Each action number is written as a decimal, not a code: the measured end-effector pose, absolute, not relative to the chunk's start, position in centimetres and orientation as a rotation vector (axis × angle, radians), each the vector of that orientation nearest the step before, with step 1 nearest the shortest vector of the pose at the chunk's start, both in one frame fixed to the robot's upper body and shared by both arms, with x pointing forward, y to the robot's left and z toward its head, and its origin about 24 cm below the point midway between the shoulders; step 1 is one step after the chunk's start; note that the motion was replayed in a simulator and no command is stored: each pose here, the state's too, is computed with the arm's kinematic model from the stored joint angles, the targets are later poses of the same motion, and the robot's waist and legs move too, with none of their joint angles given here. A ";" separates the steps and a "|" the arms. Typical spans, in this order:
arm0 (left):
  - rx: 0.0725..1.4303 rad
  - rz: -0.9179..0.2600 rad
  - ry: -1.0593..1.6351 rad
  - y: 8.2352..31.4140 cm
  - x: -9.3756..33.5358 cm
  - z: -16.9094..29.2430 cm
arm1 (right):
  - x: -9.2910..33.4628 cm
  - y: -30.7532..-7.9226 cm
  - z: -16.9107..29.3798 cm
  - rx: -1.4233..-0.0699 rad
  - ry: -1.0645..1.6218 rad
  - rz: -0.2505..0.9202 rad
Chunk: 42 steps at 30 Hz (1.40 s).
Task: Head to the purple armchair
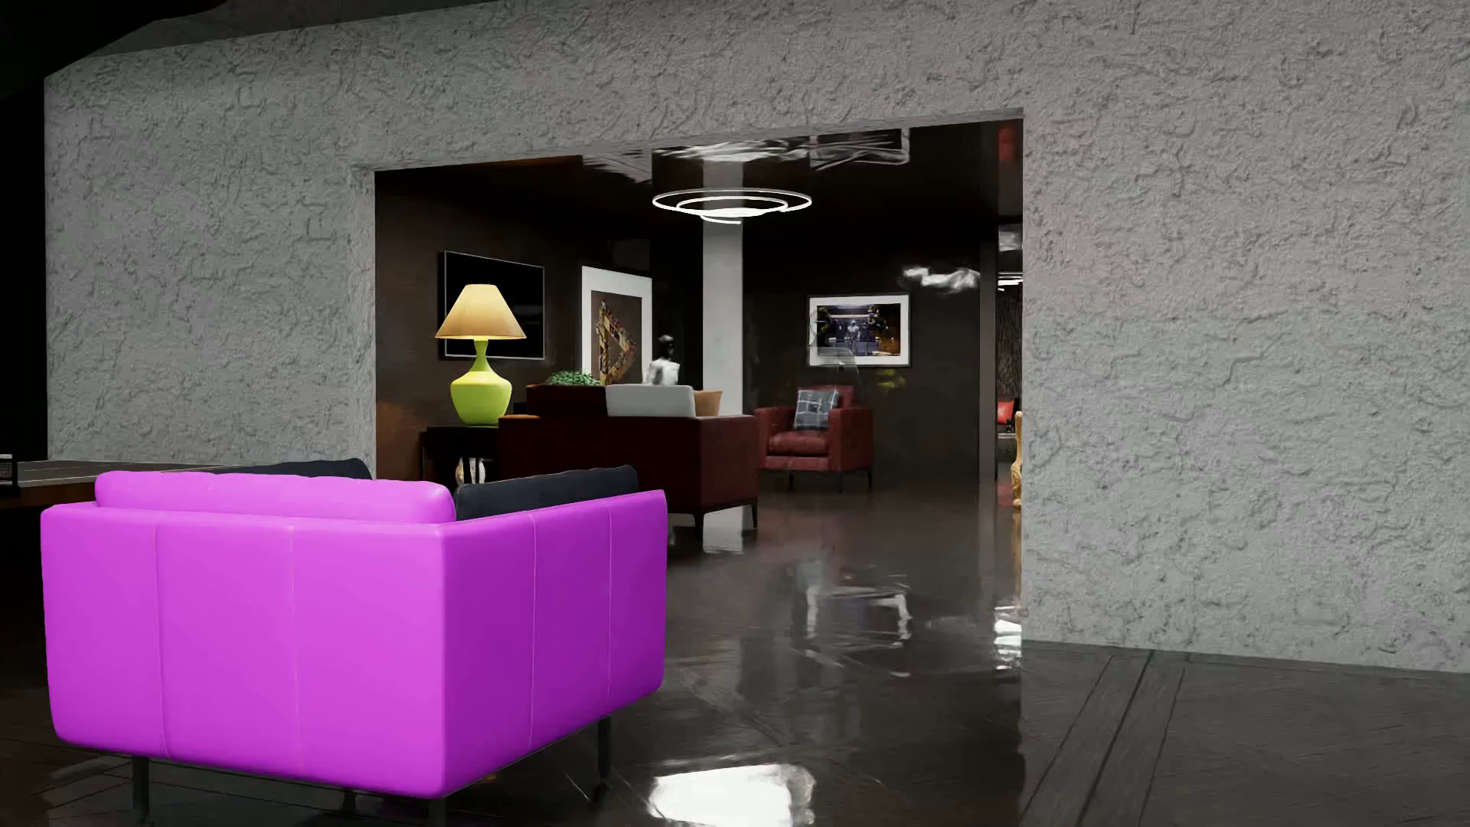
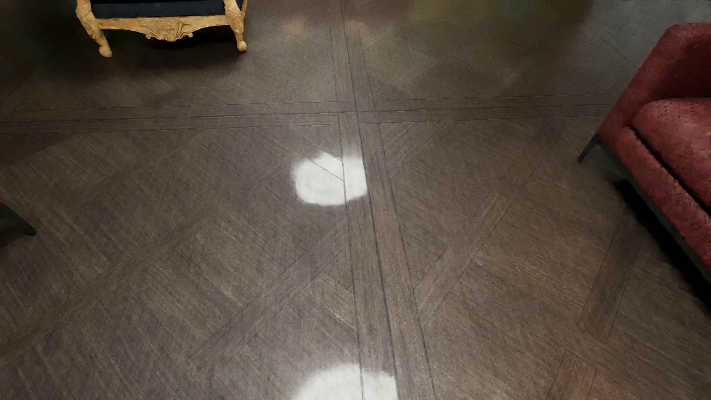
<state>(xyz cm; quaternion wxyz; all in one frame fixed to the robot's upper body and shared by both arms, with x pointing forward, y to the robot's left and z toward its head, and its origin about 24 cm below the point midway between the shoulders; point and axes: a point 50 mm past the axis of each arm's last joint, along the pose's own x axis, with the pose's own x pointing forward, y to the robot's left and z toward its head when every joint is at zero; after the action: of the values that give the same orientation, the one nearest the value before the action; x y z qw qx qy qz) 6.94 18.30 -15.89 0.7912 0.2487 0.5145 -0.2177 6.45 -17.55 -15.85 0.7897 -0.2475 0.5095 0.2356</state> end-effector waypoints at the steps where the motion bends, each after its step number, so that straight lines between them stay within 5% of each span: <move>1: 0.515 -0.399 1.123 19.4 7.0 -15.8 | 6.7 -17.4 -15.8 -0.535 1.090 0.512; 16: 0.481 -0.354 1.356 21.1 -0.6 -16.6 | 14.3 -17.3 -13.1 -0.577 0.855 0.477; 22: 0.488 -0.332 1.344 21.5 0.4 -16.6 | 7.4 -17.3 -15.6 -0.564 1.058 0.546; 26: 0.464 -0.345 1.138 19.7 5.9 -15.7 | 4.0 -18.5 -16.0 -0.535 1.157 0.507; 33: 0.476 -0.273 0.896 20.6 13.1 -12.9 | -1.4 -19.4 -16.3 -0.560 1.308 0.567; 38: 0.412 -0.264 1.109 20.0 7.0 -15.4 | -2.2 -19.5 -16.5 -0.562 1.346 0.567; 42: 0.433 -0.315 1.244 20.2 2.3 -16.2 | 3.4 -18.8 -16.1 -0.588 1.176 0.568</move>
<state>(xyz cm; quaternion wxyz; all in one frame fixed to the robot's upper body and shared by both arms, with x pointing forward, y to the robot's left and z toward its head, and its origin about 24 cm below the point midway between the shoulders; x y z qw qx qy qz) 2.34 20.21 -16.22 0.7794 0.2001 0.5756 -0.1456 3.38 -18.75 -16.12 0.7543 -0.2694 0.5391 0.2604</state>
